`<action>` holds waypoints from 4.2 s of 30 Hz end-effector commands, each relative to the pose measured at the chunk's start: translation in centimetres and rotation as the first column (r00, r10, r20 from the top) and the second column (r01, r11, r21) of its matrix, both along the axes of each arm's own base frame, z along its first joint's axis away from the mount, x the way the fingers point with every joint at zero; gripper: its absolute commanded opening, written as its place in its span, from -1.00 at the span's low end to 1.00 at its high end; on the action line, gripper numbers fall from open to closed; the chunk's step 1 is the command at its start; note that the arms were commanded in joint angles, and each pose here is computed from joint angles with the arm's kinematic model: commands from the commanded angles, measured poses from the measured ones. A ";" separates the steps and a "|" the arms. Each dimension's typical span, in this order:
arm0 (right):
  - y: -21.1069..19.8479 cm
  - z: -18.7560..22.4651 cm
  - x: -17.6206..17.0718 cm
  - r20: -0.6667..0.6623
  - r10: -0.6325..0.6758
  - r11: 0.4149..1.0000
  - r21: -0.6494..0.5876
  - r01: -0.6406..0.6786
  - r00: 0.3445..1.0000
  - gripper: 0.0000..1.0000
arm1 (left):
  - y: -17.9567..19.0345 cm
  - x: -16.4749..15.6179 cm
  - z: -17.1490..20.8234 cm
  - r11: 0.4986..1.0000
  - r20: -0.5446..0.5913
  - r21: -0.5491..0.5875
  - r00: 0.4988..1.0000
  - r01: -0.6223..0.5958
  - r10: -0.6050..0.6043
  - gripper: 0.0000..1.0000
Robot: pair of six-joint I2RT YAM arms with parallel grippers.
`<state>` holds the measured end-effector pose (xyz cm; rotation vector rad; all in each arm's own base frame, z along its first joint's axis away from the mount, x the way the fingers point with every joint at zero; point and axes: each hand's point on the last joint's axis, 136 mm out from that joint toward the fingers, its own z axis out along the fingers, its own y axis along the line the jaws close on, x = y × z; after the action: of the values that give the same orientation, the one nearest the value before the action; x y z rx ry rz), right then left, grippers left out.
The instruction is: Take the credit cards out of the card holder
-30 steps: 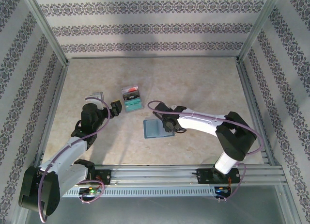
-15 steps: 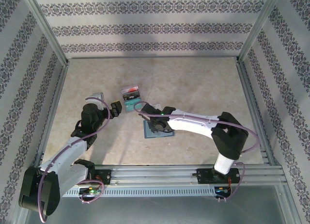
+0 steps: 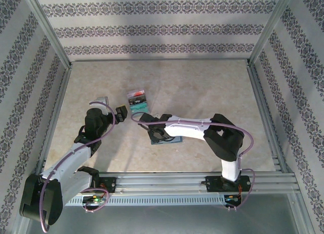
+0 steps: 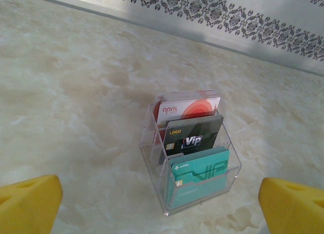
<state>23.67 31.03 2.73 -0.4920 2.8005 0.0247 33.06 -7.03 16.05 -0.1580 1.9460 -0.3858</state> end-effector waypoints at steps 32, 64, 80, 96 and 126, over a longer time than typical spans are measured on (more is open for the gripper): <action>-2.4 -0.4 0.6 -0.019 -0.057 0.998 0.018 0.057 0.998 -0.55 | -3.1 -1.7 -0.2 0.965 -0.064 0.233 0.992 0.119 -0.107 0.99; -11.5 1.4 1.8 0.098 -0.270 0.962 -0.007 0.272 0.958 -0.22 | -14.1 -4.7 -6.1 0.882 -0.191 0.312 0.933 0.352 -0.305 0.99; -15.8 2.7 1.2 0.106 -0.366 0.931 0.024 0.365 0.925 -0.29 | -12.8 -4.9 -6.3 0.906 -0.193 0.309 0.951 0.291 -0.240 0.96; -8.9 7.4 0.9 -0.045 -0.264 0.847 0.467 0.254 0.963 -0.51 | -15.1 -6.2 -8.8 0.908 -0.291 0.169 0.900 0.383 -0.325 0.44; -3.7 -0.3 1.1 -0.281 -0.175 0.827 0.478 0.296 0.943 -0.36 | -19.9 -5.7 -12.4 0.877 -0.363 0.030 0.823 0.479 -0.437 -0.53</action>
<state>24.37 26.84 2.48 -0.0137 2.8760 0.7831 27.02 -25.69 2.97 0.3684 2.3784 -0.5370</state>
